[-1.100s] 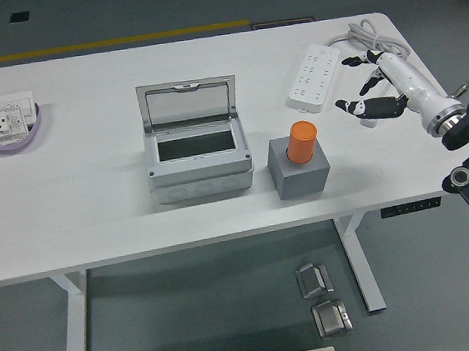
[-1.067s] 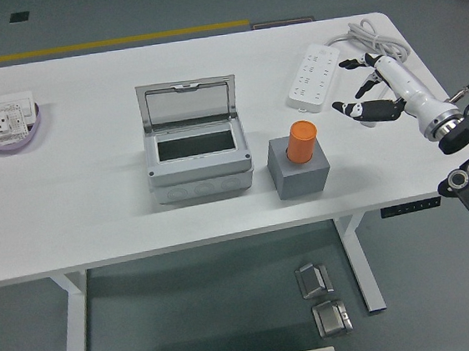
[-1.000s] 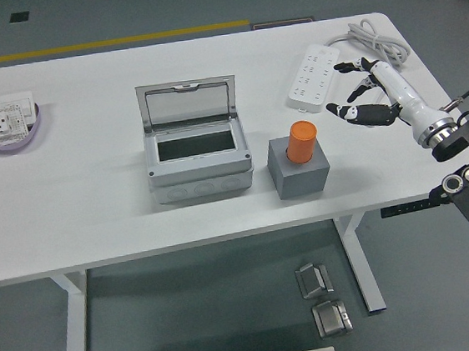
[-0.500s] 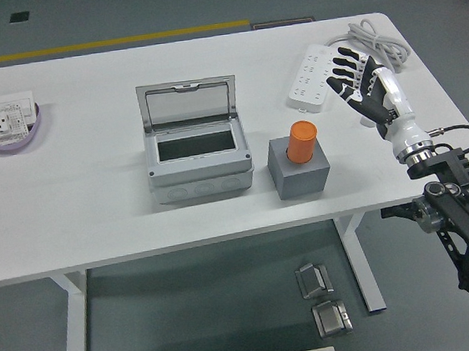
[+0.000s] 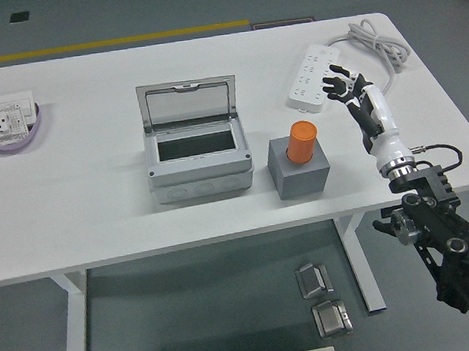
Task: Pick up the cylinder from the cube,place it in the box,flap close box
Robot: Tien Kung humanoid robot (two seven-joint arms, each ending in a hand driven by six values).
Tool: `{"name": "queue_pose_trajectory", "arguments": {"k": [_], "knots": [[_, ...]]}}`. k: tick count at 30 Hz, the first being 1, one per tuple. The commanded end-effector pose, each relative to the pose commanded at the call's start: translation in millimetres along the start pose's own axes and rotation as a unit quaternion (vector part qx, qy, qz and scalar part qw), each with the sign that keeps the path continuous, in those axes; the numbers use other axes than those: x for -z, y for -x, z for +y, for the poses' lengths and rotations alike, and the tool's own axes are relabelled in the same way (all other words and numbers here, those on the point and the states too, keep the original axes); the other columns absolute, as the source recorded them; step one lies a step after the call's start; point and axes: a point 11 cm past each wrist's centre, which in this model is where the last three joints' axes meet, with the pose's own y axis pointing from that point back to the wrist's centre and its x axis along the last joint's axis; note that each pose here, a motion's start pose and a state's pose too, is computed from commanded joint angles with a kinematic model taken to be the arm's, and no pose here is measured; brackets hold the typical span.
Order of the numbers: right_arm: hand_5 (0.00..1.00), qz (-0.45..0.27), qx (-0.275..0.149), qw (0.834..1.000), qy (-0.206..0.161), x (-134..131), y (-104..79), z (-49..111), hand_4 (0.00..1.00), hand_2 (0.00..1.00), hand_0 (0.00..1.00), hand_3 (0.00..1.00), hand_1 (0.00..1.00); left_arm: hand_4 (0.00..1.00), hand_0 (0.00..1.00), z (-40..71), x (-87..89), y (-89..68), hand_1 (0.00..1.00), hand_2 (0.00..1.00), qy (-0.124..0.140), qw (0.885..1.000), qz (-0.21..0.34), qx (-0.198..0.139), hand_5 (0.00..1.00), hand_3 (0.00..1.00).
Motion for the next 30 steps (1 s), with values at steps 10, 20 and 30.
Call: {"name": "queue_pose_trajectory", "arguments": {"k": [10,20,30], "knots": [[0.723,-0.007,0.005,1.000,0.005,-15.0,29.6,5.5,0.998,0.675,0.714,0.745,0.686,0.647,0.632,0.4,-4.8,2.2,0.643,0.629,0.006,1.000,-0.006,0.003,0.241,0.685],[0.638,0.011,0.020,0.999,0.028,-27.8,34.4,5.9,0.998,0.676,0.722,0.749,0.690,0.646,0.632,0.7,-6.4,3.8,0.643,0.629,0.007,1.000,-0.010,0.005,0.241,0.686],[0.621,0.038,0.041,0.998,0.040,-31.4,38.6,4.1,0.998,0.676,0.722,0.749,0.683,0.646,0.632,1.0,-9.4,5.3,0.645,0.629,0.010,1.000,-0.014,0.006,0.240,0.686]]}}
